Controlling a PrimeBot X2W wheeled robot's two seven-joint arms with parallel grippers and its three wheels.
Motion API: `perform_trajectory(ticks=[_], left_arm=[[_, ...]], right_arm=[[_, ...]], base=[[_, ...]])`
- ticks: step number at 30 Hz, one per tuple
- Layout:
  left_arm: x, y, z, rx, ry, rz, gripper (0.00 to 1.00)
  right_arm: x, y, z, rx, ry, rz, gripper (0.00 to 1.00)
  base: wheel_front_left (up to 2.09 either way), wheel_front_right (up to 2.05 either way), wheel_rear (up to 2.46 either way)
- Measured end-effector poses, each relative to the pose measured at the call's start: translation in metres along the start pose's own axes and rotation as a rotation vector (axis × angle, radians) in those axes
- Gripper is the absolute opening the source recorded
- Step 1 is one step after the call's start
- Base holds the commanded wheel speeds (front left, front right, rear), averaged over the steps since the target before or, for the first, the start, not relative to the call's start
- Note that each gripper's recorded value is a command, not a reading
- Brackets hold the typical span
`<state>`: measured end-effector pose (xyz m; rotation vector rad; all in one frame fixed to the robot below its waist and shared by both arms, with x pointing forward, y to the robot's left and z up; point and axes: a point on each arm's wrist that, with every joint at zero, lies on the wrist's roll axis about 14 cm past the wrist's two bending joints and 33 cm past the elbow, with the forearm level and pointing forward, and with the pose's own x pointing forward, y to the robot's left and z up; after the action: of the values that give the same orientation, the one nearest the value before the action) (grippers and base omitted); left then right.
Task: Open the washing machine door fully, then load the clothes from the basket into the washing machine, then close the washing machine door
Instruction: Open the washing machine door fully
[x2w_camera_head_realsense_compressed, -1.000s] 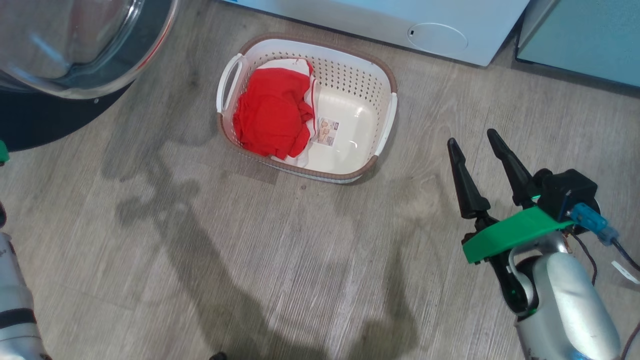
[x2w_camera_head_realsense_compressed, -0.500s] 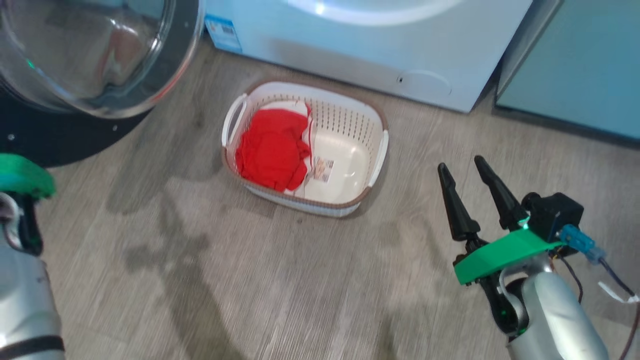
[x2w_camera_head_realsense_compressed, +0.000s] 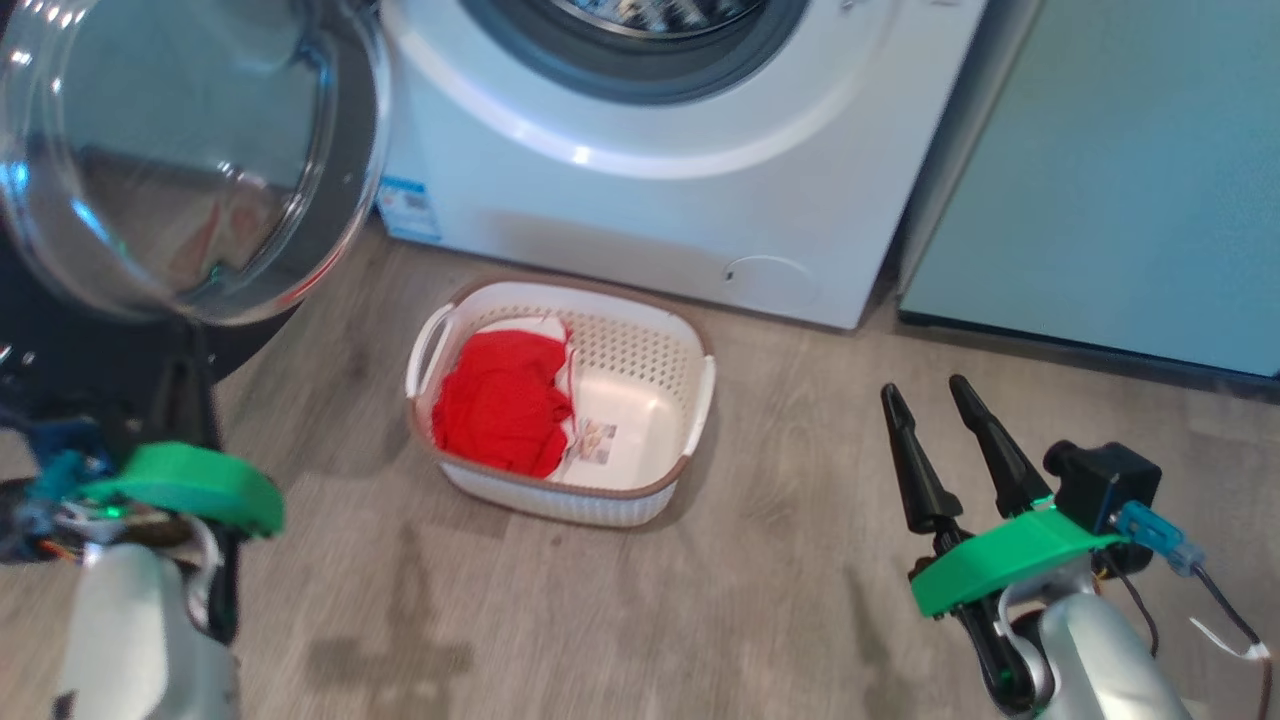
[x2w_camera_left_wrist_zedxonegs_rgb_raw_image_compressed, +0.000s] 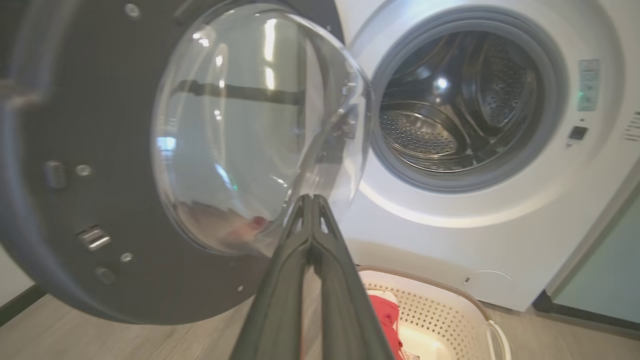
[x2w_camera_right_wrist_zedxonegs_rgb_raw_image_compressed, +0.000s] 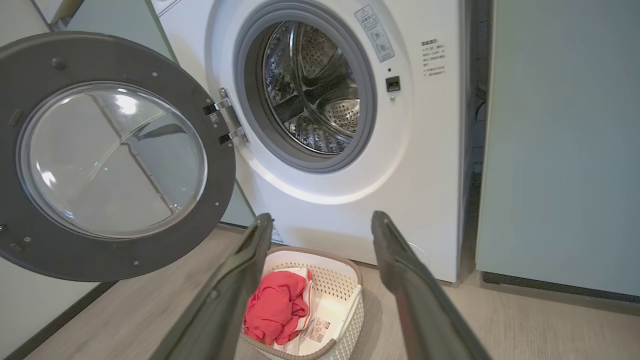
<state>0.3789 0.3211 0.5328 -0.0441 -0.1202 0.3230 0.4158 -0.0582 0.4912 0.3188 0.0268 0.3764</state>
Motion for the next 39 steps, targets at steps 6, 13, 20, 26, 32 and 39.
perform_trajectory(ticks=[6,13,20,26,32,39], left_arm=[[-0.012,-0.048,-0.002,-0.047,-0.008,-0.122,0.0],[-0.032,-0.093,-0.009,-0.087,0.002,-0.232,0.0],[-0.052,-0.144,-0.013,-0.146,0.025,-0.356,0.0],[-0.063,-0.165,-0.006,-0.169,0.012,-0.394,0.0],[-0.074,-0.173,-0.007,-0.182,0.025,-0.397,0.0],[-0.078,-0.178,-0.006,-0.176,0.021,-0.394,1.0]], right_arm=[[-0.023,-0.019,0.017,-0.015,-0.047,-0.071,1.0],[-0.053,-0.046,0.037,-0.027,-0.112,-0.171,1.0],[-0.085,-0.075,0.054,-0.031,-0.172,-0.286,1.0],[-0.111,-0.092,0.051,-0.024,-0.177,-0.36,1.0],[-0.119,-0.098,0.058,-0.027,-0.201,-0.386,1.0],[-0.119,-0.098,0.06,-0.028,-0.206,-0.386,1.0]], base=[[0.0,0.0,0.0],[0.0,0.0,0.0],[0.0,0.0,0.0],[0.0,0.0,0.0],[0.0,0.0,0.0],[0.0,0.0,0.0]])
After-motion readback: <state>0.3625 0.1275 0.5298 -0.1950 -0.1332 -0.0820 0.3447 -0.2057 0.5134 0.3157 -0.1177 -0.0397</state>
